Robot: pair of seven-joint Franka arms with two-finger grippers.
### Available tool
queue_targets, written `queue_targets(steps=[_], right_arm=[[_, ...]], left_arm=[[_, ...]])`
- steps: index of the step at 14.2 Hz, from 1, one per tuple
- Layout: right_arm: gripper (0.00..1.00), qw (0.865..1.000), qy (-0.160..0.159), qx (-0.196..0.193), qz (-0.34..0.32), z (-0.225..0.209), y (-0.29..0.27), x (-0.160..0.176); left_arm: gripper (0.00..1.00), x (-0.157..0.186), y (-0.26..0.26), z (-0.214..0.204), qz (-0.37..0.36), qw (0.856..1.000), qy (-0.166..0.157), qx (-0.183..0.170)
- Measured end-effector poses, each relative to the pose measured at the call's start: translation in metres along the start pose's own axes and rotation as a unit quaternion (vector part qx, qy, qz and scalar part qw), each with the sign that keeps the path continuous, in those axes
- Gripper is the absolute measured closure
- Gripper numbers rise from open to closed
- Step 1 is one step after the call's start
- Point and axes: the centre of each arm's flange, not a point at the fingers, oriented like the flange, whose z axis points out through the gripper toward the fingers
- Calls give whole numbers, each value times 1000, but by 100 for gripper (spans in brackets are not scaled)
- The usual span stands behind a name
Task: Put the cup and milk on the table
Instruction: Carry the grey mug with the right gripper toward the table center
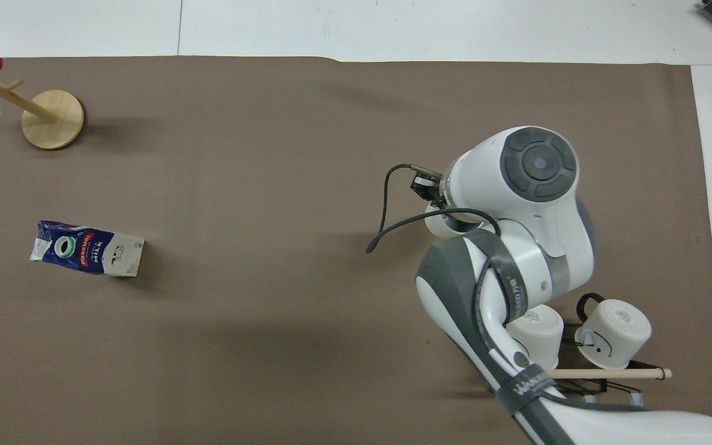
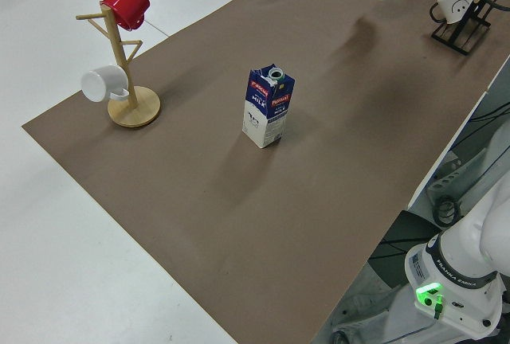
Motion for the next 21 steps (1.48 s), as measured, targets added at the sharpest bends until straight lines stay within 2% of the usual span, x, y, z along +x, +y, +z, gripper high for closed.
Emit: queue_targets(steps=[6, 9, 14, 17, 21], right_arm=[[95, 1000, -10, -13, 15, 31, -59, -53], [95, 999, 2, -31, 25, 55, -81, -83], [95, 999, 11, -22, 33, 63, -90, -88], [95, 999, 26, -30, 23, 65, -90, -86], [95, 999, 29, -34, 29, 69, -90, -86]], left_arm=[[0, 0, 0, 0, 0, 1000, 0, 0], [0, 1, 0, -1, 0, 1000, 4, 1], [0, 1, 0, 1, 0, 1000, 2, 1], [0, 2, 0, 3, 0, 1000, 2, 1], [0, 3, -1, 5, 0, 1000, 4, 1]])
